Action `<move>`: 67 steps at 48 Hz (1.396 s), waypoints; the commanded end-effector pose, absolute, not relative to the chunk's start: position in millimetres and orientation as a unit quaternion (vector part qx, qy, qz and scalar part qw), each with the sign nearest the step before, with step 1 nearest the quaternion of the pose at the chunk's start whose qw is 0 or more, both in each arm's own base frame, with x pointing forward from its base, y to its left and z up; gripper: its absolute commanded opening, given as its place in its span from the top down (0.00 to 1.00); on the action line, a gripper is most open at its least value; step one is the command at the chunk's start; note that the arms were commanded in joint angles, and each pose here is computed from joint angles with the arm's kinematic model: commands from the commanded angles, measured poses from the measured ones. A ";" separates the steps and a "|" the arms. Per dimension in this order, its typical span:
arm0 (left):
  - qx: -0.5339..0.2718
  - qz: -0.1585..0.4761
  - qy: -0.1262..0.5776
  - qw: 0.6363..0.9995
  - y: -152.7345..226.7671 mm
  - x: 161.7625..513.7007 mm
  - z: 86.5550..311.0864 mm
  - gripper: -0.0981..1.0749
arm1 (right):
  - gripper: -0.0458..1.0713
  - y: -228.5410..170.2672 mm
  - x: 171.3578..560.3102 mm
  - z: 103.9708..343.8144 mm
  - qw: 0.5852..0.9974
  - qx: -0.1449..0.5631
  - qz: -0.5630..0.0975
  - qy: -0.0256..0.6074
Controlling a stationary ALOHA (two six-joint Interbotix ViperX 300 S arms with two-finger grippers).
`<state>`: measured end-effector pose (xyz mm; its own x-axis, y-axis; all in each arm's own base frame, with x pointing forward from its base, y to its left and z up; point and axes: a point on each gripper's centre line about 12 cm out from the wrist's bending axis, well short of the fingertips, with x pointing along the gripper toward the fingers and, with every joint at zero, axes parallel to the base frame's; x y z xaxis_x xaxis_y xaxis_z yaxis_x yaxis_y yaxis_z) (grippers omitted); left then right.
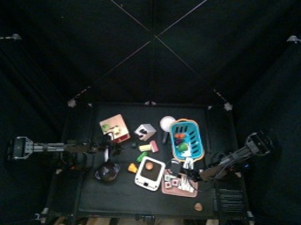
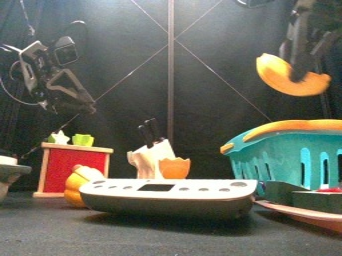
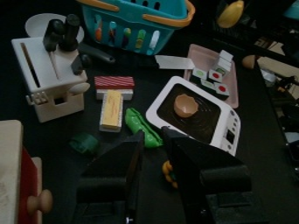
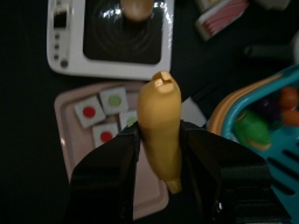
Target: Place banana in basket
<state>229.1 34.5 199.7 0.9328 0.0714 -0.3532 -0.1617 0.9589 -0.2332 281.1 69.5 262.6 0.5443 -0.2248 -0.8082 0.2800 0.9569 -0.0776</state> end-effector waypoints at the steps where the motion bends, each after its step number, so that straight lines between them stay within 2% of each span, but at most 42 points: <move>1: -0.130 0.059 0.166 0.976 35.3 232.0 204.6 0.34 | 0.39 43.8 281.2 301.6 0.906 0.037 -0.168 0.386; 4: -0.130 0.059 0.165 0.976 35.4 231.8 205.0 0.34 | 0.39 27.8 277.5 309.4 0.909 0.042 -0.190 0.368; 9: -0.130 0.060 0.166 0.976 35.7 231.9 204.7 0.34 | 0.39 -6.9 268.4 307.1 0.896 0.086 -0.251 0.356; 17: -0.128 0.058 0.157 0.977 35.8 234.1 209.5 0.34 | 0.38 -57.6 245.3 277.0 0.830 0.215 -0.360 0.367; 27: -0.104 0.039 0.124 0.986 34.5 240.6 225.2 0.34 | 0.38 -76.6 223.6 258.0 0.775 0.309 -0.403 0.376; 36: -0.068 0.030 0.076 0.994 39.2 248.1 247.5 0.34 | 0.38 -95.5 205.3 234.2 0.736 0.324 -0.449 0.389; 43: -0.042 0.052 0.049 0.997 53.3 252.5 266.2 0.34 | 0.38 -105.2 199.4 224.2 0.714 0.335 -0.470 0.396; 54: -0.052 0.072 0.065 0.994 59.3 243.2 248.4 0.34 | 0.35 -111.8 200.5 220.6 0.700 0.346 -0.481 0.398; 67: -0.054 0.075 0.034 0.995 56.2 230.4 259.5 0.34 | 0.18 -114.2 206.2 219.6 0.693 0.352 -0.483 0.403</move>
<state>232.2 56.4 250.8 0.9830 0.1448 -0.1133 -0.1567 0.9822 -0.1039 201.4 -111.0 210.7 0.1860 -0.3777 -0.9070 0.9536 0.2918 0.0741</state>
